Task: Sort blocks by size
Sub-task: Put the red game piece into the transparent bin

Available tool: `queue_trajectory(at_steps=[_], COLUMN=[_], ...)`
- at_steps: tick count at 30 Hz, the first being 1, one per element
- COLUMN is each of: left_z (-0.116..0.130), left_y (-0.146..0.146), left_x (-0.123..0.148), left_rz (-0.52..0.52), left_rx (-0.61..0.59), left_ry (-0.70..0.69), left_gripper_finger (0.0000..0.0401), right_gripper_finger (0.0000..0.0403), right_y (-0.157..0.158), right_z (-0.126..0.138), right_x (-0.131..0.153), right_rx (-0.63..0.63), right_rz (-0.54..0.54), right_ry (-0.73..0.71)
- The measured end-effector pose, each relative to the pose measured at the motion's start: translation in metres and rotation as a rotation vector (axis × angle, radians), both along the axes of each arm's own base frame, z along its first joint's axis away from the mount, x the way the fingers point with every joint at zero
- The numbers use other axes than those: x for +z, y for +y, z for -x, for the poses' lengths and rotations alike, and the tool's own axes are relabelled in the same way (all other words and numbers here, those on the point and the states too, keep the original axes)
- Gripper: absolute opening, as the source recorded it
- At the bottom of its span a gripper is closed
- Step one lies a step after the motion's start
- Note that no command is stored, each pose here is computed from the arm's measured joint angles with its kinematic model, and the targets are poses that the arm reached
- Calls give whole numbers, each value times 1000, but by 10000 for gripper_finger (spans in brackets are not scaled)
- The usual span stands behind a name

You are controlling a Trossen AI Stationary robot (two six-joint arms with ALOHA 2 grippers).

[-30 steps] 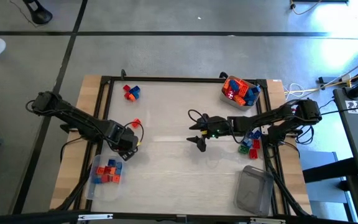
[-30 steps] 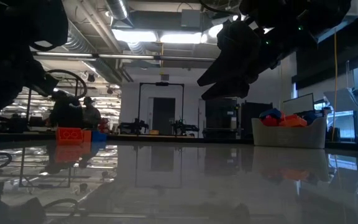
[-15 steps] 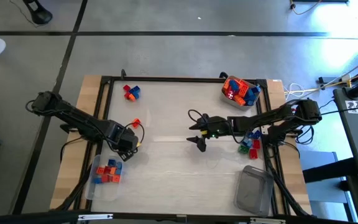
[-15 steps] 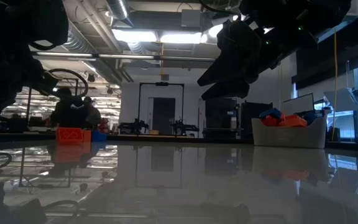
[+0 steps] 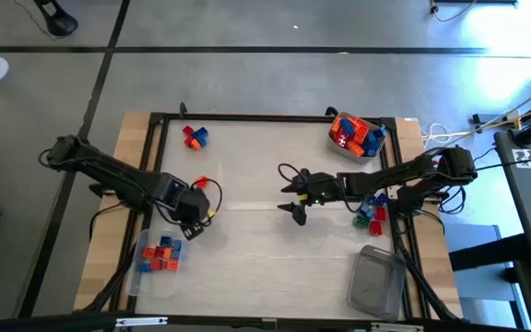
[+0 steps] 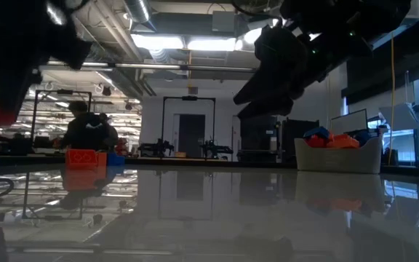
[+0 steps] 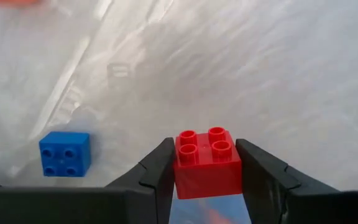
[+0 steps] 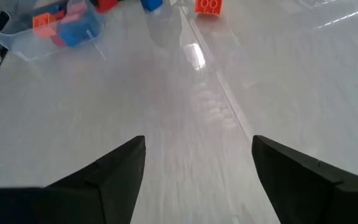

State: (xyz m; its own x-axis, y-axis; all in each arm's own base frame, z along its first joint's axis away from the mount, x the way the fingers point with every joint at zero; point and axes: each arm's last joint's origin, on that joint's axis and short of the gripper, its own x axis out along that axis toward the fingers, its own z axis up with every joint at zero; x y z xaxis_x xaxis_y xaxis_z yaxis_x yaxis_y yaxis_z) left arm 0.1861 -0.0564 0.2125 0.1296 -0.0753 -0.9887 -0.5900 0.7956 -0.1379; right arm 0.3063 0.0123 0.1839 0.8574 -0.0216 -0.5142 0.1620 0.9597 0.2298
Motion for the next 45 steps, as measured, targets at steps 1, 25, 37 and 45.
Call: queue_trajectory(at_steps=[1, 25, 37, 45], left_z=[-2, 60, 84, 86], left_y=[-2, -97, -105, -102], left_x=[7, 71, 33, 12], left_rz=[2, 15, -54, -69], left_rx=[-5, 50, 66, 19], left_ry=[-15, -21, 35, 48], left_gripper_finger=[132, 134, 135, 138], right_gripper_finger=[294, 294, 294, 294], right_y=[0, 0, 0, 0], right_z=[0, 5, 5, 6], right_x=[0, -7, -8, -9], right_rx=[0, 0, 0, 0], right_rz=[0, 2, 3, 3], right_ry=[4, 67, 71, 84])
